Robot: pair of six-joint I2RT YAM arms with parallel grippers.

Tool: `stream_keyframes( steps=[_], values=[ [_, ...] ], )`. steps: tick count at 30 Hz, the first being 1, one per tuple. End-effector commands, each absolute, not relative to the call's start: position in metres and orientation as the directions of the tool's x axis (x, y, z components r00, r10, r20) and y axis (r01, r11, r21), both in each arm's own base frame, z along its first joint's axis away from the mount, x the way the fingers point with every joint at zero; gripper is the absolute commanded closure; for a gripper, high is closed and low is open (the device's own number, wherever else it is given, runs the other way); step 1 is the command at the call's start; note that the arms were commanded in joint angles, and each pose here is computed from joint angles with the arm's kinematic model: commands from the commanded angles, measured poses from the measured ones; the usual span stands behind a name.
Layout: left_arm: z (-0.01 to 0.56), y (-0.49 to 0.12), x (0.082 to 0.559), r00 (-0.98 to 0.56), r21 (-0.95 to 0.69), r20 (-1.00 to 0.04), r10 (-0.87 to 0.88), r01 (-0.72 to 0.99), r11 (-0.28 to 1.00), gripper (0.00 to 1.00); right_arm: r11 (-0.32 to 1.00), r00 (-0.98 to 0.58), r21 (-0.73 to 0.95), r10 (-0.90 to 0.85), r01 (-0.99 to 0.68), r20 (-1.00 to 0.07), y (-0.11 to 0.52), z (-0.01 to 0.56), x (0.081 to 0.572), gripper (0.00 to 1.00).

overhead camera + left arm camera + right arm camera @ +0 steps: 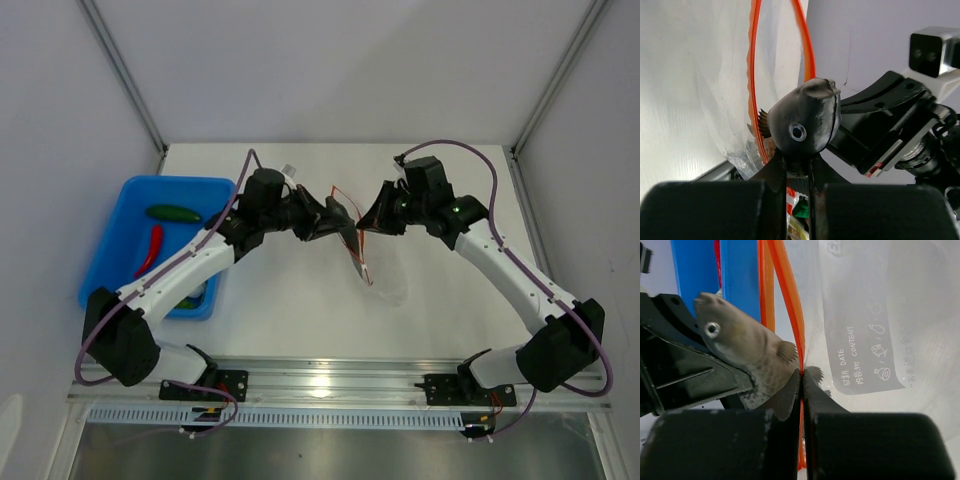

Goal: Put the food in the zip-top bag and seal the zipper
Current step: Place the fake fish in the zipper food storage bag.

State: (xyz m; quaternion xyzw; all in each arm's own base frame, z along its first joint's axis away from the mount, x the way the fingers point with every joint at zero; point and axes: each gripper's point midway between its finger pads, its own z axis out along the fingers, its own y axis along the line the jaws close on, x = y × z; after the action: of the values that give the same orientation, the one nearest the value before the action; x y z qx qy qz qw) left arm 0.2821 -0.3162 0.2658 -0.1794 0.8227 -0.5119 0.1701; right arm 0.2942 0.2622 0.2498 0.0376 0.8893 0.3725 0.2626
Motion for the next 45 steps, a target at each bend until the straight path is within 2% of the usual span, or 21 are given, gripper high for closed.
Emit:
stream_keyframes(
  steps=[1,12,15,17,18,19,22,24,25,28,37,41,45],
  values=[
    [0.282,-0.332,0.266,-0.920,-0.923,-0.034,-0.389,-0.121,0.366,0.99,0.695,-0.817,0.692,0.275,-0.195,-0.506,0.265,0.271,0.299,1.00],
    [0.258,-0.340,0.261,-0.941,-0.876,0.072,-0.331,-0.218,0.431,0.99,0.688,-0.795,0.680,0.253,-0.252,-0.551,0.265,0.280,0.296,1.00],
    [0.256,-0.343,0.261,-0.946,-0.862,0.089,-0.311,-0.230,0.452,0.88,0.684,-0.798,0.681,0.243,-0.262,-0.552,0.266,0.279,0.294,1.00],
    [0.259,-0.343,0.263,-0.947,-0.861,0.079,-0.310,-0.222,0.458,0.77,0.685,-0.798,0.680,0.242,-0.263,-0.552,0.266,0.279,0.294,1.00],
    [0.259,-0.342,0.264,-0.945,-0.858,0.078,-0.317,-0.225,0.461,0.67,0.684,-0.797,0.680,0.242,-0.264,-0.553,0.265,0.280,0.294,1.00],
    [0.259,-0.341,0.263,-0.944,-0.857,0.076,-0.321,-0.226,0.462,0.50,0.684,-0.796,0.679,0.241,-0.266,-0.555,0.265,0.280,0.293,1.00],
    [0.262,-0.337,0.264,-0.941,-0.855,0.052,-0.335,-0.215,0.472,0.34,0.686,-0.796,0.677,0.240,-0.266,-0.556,0.265,0.281,0.293,1.00],
    [0.263,-0.333,0.265,-0.940,-0.849,0.024,-0.342,-0.200,0.488,0.27,0.692,-0.798,0.674,0.240,-0.259,-0.553,0.263,0.278,0.293,1.00],
    [0.271,-0.333,0.267,-0.939,-0.856,-0.002,-0.345,-0.177,0.486,0.17,0.694,-0.799,0.673,0.241,-0.255,-0.551,0.263,0.277,0.293,1.00],
    [0.280,-0.327,0.270,-0.938,-0.841,-0.080,-0.337,-0.118,0.528,0.14,0.698,-0.802,0.670,0.237,-0.253,-0.549,0.261,0.274,0.291,1.00],
    [0.293,-0.305,0.261,-0.922,-0.794,-0.274,-0.273,0.057,0.606,0.16,0.727,-0.804,0.647,0.233,-0.229,-0.547,0.254,0.264,0.288,1.00],
    [0.303,-0.282,0.260,-0.872,-0.735,-0.408,-0.272,0.137,0.664,0.17,0.737,-0.814,0.639,0.222,-0.220,-0.536,0.253,0.257,0.287,1.00],
    [0.308,-0.241,0.262,-0.810,-0.659,-0.495,-0.313,0.115,0.744,0.17,0.751,-0.827,0.622,0.192,-0.223,-0.529,0.252,0.247,0.286,1.00]
  ],
)
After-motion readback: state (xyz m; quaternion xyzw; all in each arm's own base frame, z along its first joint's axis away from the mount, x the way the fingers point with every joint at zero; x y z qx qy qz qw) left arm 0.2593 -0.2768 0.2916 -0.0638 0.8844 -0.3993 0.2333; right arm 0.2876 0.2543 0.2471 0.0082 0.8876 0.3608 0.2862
